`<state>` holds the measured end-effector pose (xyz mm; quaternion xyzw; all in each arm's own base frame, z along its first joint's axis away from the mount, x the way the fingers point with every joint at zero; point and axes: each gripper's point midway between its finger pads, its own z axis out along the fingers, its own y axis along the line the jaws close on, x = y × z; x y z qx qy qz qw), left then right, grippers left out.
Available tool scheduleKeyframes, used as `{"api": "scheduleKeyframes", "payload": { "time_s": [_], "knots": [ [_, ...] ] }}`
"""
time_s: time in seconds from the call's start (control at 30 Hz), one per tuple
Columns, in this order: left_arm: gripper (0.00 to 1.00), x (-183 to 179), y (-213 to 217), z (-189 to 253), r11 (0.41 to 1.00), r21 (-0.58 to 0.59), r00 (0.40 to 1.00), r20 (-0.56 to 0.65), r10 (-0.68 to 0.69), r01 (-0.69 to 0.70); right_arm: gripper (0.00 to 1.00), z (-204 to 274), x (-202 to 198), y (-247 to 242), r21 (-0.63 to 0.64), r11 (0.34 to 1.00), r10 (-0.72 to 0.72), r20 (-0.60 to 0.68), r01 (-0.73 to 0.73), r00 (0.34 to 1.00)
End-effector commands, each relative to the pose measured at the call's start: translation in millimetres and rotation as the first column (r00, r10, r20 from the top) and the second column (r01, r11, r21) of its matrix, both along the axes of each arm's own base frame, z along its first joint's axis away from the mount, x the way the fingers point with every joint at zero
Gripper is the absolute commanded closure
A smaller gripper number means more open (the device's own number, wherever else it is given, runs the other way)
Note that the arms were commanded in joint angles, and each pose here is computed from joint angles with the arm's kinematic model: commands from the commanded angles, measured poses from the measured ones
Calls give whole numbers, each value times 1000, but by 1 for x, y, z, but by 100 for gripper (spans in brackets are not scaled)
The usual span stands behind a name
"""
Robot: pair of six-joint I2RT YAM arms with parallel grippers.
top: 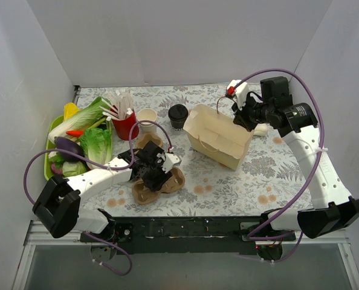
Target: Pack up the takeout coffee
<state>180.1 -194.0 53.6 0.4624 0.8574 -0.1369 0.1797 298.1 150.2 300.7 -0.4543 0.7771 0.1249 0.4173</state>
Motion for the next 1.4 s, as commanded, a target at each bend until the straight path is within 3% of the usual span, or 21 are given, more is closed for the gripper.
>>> {"api": "scheduleKeyframes", "payload": {
  "time_s": [0.0, 0.23, 0.27, 0.37, 0.43, 0.6, 0.7, 0.83, 0.93, 0.97, 1.07, 1.23, 1.27, 1.37],
  "knots": [
    [61, -5, 4, 2, 1000, 6, 1000, 4, -16, 16, 99, 18, 8, 1, 16, 1000, -3, 70, 2, 998],
    [79, -23, 6, 18, 996, -34, 996, -26, -89, 88, 99, 20, 3, -1, 16, 1000, -3, 68, 2, 998],
    [86, -24, 3, 26, 993, -63, 995, -9, -99, 98, 99, 22, 0, -2, 17, 1000, -2, 71, 1, 997],
    [91, -33, -4, 46, 976, -145, 987, 16, -160, 161, 99, 22, -7, -4, 12, 1000, 7, 68, -8, 998],
    [100, -37, -9, 65, 958, -191, 977, 46, -210, 215, 99, 19, -11, -6, -3, 1000, 18, 68, -18, 998],
    [100, -37, -28, 136, 896, -333, 952, 185, -245, 296, 99, 24, -27, -5, 6, 998, 69, 88, -70, 994],
    [100, -21, -37, 186, 866, -370, 917, 337, -212, 337, 99, 31, -32, -1, 23, 995, 95, 98, -98, 991],
    [100, 9, -47, 263, 835, -416, 836, 541, -93, 361, 99, 32, -35, 1, 25, 993, 115, 73, -117, 991],
    [100, 22, -58, 312, 790, -488, 793, 609, 3, 371, 99, 34, -37, 2, 31, 991, 126, 73, -128, 989],
    [100, 25, -62, 346, 750, -536, 766, 640, 61, 388, 99, 33, -37, 3, 33, 991, 129, 70, -132, 989],
    [100, 33, -75, 391, 685, -593, 734, 668, 125, 424, 99, 34, -41, 7, 48, 987, 153, 57, -155, 987],
    [100, 40, -97, 418, 607, -629, 712, 687, 143, 485, 99, 28, -51, 12, 62, 977, 203, 25, -204, 979],
    [100, 37, -101, 430, 566, -633, 688, 710, 151, 528, 99, 28, -54, 14, 73, 974, 213, 19, -213, 977],
    [100, 35, -114, 434, 493, -667, 701, 698, 149, 559, 99, 26, -58, 16, 97, 972, 213, -1, -212, 977]
  ]
}}
